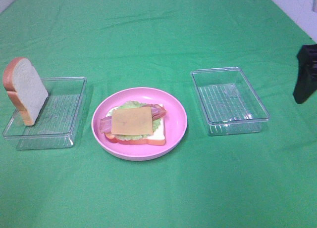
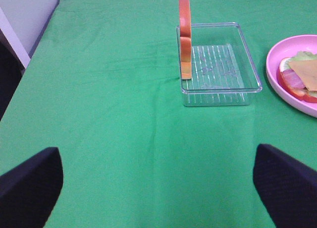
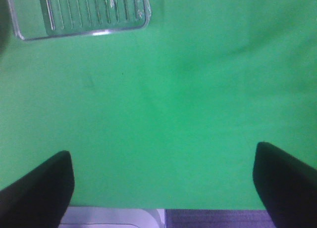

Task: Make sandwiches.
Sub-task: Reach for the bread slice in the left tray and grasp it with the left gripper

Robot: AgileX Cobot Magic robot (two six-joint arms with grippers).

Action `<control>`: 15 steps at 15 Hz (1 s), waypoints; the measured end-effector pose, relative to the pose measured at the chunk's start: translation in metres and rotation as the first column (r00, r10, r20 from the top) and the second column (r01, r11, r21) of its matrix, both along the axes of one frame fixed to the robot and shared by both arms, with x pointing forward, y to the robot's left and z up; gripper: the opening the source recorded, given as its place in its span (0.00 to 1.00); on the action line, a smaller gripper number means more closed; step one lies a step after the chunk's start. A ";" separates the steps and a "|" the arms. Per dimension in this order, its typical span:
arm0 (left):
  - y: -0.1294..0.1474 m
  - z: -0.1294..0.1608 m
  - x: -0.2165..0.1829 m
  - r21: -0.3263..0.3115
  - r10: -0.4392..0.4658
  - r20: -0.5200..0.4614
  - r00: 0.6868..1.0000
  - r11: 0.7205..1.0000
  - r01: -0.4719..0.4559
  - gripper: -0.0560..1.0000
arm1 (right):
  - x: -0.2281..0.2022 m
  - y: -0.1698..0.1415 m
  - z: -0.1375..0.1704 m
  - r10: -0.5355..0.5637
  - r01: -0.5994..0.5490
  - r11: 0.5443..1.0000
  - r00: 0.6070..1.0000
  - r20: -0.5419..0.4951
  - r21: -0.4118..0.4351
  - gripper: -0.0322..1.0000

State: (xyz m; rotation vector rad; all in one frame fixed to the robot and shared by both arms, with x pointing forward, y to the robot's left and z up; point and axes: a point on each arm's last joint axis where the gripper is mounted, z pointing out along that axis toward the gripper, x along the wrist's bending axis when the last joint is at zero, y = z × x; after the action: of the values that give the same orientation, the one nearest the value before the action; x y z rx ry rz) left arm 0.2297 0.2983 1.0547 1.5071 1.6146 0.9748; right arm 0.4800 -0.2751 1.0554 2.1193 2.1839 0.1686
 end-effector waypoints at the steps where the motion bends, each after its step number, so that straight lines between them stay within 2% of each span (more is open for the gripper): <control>1: 0.000 0.000 0.000 0.000 0.000 0.000 1.000 1.000 0.000 0.98 | -0.028 -0.003 0.010 0.000 0.000 1.000 0.999 0.054 0.005 0.93; 2: 0.000 0.000 0.000 0.000 0.000 0.000 1.000 1.000 0.000 0.98 | -0.074 -0.007 0.021 -0.001 -0.001 1.000 0.988 0.153 0.015 0.93; 5: 0.000 0.000 0.000 0.000 0.000 0.000 1.000 1.000 0.000 0.98 | -0.141 -0.014 0.022 -0.006 -0.004 0.999 0.948 0.320 0.032 0.93; 7: 0.000 0.000 0.000 0.000 0.000 0.000 1.000 1.000 0.000 0.98 | -0.164 -0.016 0.017 -0.008 -0.007 0.999 0.924 0.383 0.038 0.93; 10: 0.000 0.000 0.000 0.000 0.000 0.000 1.000 1.000 0.000 0.98 | -0.204 -0.021 0.007 -0.012 -0.009 0.999 0.865 0.502 0.039 0.93; 15: 0.000 0.000 0.000 0.000 0.000 0.000 1.000 1.000 0.000 0.98 | -0.235 -0.026 -0.022 -0.014 -0.004 1.000 0.803 0.596 0.029 0.93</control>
State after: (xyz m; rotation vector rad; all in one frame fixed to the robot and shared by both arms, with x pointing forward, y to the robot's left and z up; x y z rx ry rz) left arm 0.2297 0.2983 1.0547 1.5071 1.6146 0.9748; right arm 0.2451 -0.3008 1.0336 1.7459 1.7942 0.7608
